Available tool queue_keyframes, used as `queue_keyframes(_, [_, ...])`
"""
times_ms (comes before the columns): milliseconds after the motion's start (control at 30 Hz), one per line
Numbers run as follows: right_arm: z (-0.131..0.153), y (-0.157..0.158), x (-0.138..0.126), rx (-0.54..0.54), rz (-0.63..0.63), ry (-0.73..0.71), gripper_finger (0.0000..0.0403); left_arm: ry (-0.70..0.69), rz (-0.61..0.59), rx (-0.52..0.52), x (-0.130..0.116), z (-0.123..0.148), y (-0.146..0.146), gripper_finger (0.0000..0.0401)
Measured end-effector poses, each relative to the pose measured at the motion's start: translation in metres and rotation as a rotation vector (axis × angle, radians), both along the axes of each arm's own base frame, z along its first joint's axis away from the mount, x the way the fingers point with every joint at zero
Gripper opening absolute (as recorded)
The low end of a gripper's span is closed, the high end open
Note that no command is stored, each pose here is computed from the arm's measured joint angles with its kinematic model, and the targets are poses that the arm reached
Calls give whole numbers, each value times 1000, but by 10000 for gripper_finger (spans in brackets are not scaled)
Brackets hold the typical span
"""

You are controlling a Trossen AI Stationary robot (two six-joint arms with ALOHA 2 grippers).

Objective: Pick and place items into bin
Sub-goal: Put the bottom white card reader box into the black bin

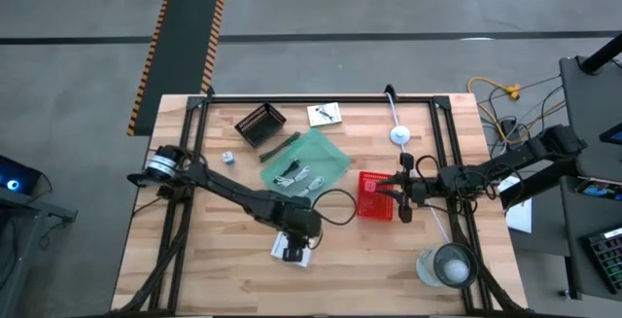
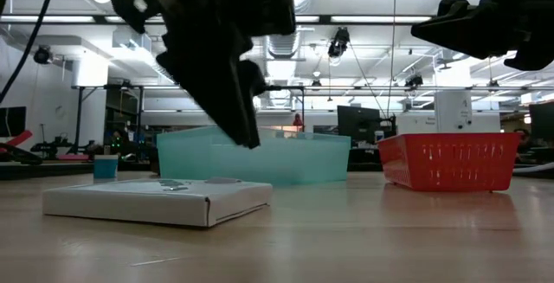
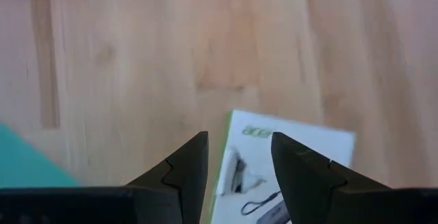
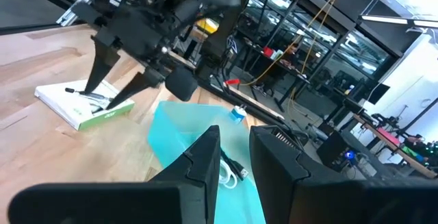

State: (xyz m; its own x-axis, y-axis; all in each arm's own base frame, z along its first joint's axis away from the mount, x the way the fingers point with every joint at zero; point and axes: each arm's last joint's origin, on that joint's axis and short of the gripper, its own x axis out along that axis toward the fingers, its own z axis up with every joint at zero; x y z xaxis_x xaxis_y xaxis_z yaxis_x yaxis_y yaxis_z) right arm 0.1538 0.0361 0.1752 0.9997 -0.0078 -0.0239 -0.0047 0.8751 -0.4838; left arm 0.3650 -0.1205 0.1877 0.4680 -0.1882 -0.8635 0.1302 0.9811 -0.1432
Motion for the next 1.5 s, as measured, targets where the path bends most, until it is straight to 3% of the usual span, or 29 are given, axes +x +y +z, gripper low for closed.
queue_keyframes(300, [0,0,0,0,0,0,68,78,23,13,-12,-24,4,144])
queue_keyframes(700, [0,0,0,0,0,0,68,27,35,-11,-12,-35,4,138])
queue_keyframes(1067, [0,0,0,0,0,0,68,34,46,-31,-12,-35,4,81])
queue_keyframes(1300, [0,0,0,0,0,0,68,77,186,-100,-13,-36,8,27])
queue_keyframes(1500, [0,0,0,0,0,0,68,101,179,-106,-11,-43,10,5])
